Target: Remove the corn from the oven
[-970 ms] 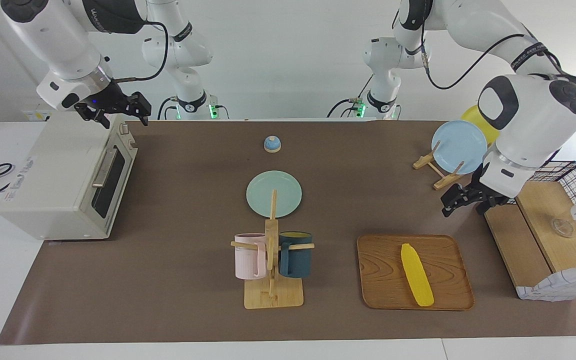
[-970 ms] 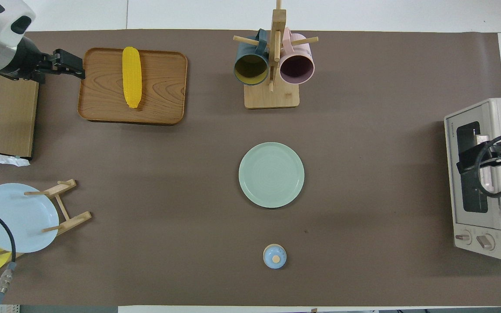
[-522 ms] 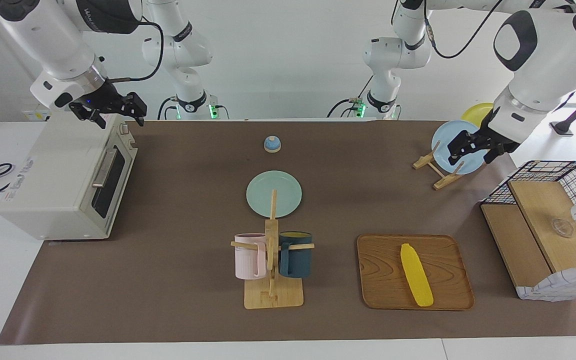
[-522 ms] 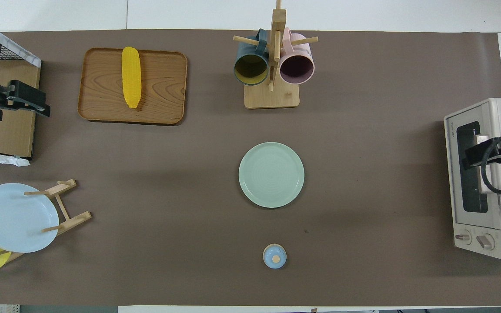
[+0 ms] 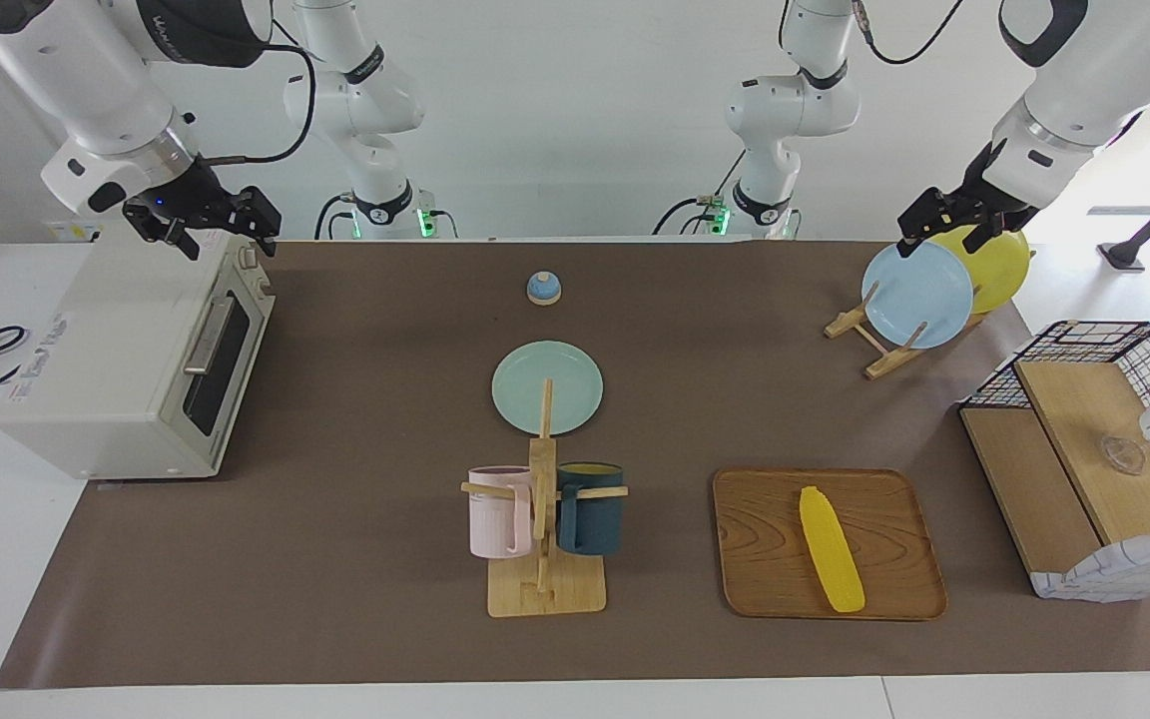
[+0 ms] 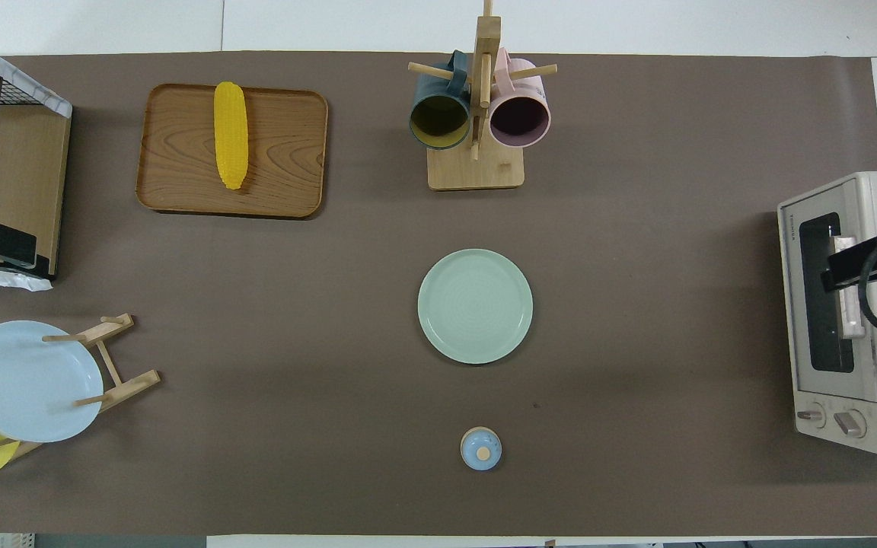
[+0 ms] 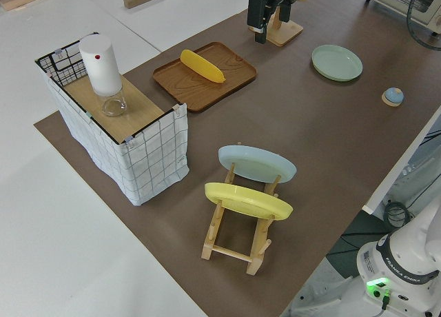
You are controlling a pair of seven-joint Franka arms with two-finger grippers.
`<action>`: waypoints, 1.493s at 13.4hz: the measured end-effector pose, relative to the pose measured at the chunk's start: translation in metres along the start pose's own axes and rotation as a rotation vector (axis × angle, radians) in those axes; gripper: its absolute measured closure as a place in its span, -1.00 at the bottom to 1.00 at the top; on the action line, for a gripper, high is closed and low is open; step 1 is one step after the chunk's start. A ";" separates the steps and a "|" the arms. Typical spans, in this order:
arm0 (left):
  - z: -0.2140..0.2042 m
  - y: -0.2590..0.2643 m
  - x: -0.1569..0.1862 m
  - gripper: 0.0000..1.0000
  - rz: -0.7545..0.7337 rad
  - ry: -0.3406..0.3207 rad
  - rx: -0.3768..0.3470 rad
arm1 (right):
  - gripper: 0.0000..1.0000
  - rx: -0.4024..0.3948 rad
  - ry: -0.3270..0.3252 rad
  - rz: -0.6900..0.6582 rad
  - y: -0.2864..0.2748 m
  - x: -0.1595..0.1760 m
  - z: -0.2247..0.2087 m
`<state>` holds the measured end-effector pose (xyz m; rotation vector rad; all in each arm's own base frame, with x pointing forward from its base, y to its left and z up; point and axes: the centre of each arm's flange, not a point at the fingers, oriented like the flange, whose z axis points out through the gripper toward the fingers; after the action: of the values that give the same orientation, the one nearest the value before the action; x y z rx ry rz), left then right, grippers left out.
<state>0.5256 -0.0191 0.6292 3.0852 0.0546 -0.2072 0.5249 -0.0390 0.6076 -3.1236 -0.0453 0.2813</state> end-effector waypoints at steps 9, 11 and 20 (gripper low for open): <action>0.020 0.006 0.022 -1.00 -0.002 0.095 0.001 | -1.00 0.001 0.000 -0.001 -0.001 0.000 0.000; 0.024 0.005 0.028 -1.00 0.001 0.115 0.024 | -1.00 0.001 0.000 -0.001 -0.001 0.000 0.000; 0.006 0.013 0.017 -1.00 0.015 0.105 0.031 | -1.00 0.001 0.000 -0.001 -0.001 0.000 0.000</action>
<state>0.5421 -0.0314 0.6216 3.1236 0.0322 -0.0450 0.5249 -0.0383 0.6076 -3.1229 -0.0472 0.2813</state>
